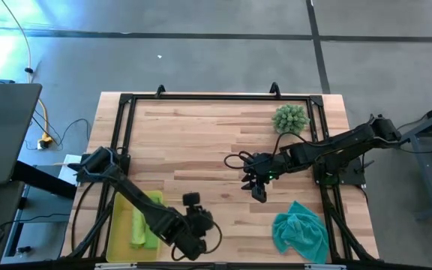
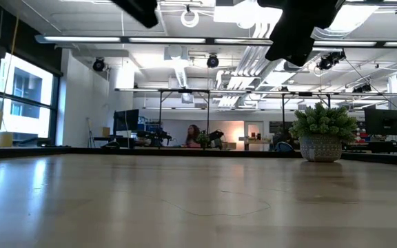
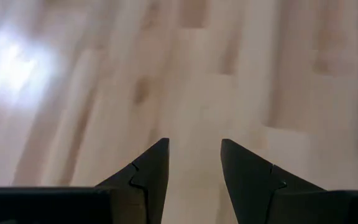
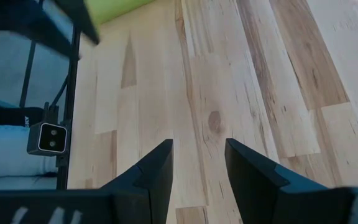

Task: Roll microfiber towels into tight, uniform cylinder then place into a basket
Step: Fold the blue microfiber towel

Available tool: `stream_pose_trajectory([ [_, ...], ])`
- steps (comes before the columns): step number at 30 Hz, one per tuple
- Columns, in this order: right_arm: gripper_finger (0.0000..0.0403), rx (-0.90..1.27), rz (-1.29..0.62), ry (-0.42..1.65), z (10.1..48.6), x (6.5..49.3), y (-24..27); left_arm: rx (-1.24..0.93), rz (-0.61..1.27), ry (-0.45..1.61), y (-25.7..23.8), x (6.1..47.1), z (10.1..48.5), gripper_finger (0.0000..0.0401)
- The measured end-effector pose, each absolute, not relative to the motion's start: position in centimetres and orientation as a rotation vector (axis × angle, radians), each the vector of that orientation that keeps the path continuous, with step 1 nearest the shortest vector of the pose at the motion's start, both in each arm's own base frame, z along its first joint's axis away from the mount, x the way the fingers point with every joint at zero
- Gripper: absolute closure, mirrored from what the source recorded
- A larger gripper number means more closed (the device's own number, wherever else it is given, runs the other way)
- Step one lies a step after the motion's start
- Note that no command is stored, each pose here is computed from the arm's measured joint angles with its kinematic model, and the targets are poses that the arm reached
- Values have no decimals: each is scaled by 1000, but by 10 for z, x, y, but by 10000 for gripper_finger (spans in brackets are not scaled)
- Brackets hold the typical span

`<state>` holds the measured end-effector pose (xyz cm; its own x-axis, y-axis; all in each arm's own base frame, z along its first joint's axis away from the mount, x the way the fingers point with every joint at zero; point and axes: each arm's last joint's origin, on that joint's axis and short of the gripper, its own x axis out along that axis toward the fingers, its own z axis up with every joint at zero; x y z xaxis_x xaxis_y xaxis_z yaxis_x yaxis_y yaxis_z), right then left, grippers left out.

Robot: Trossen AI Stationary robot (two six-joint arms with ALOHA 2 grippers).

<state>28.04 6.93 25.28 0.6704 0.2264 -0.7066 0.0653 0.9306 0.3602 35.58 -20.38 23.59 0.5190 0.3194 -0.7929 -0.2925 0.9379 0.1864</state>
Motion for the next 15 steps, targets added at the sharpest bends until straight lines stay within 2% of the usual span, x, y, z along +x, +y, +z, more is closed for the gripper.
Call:
stream_pose_trajectory([
  [3,263,374,93,837,253,280,69,87,267,979,-200,358,243,268],
  [15,263,375,94,832,253,281,69,178,231,984,-171,347,278,270],
])
